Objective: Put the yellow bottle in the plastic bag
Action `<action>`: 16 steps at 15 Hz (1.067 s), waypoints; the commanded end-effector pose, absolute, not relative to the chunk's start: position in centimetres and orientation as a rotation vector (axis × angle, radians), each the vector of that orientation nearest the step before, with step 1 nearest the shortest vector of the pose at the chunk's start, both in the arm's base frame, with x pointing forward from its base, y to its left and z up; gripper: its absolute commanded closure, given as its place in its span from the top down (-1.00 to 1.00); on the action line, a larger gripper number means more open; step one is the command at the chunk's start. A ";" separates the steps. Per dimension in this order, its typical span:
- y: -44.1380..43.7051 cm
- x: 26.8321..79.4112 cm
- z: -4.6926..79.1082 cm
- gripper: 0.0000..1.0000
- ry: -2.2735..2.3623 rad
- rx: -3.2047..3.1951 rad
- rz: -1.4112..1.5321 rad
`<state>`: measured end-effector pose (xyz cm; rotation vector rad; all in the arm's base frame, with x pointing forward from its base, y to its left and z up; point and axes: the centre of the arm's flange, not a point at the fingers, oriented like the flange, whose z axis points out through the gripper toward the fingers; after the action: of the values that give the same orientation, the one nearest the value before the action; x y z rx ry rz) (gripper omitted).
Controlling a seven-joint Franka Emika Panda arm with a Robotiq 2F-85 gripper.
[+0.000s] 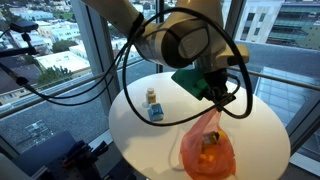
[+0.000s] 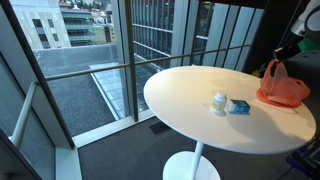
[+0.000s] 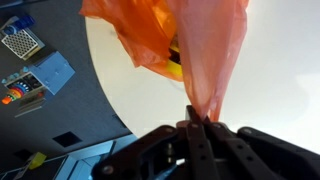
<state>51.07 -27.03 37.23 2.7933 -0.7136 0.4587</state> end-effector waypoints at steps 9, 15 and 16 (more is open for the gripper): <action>-22.7 48.0 42.6 -0.30 -0.624 2.742 0.556; -21.4 46.8 42.7 0.65 -0.598 2.775 0.471; -21.2 46.5 42.9 0.80 -0.594 2.781 0.449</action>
<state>48.30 -22.22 41.65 2.7768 -0.6039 0.4945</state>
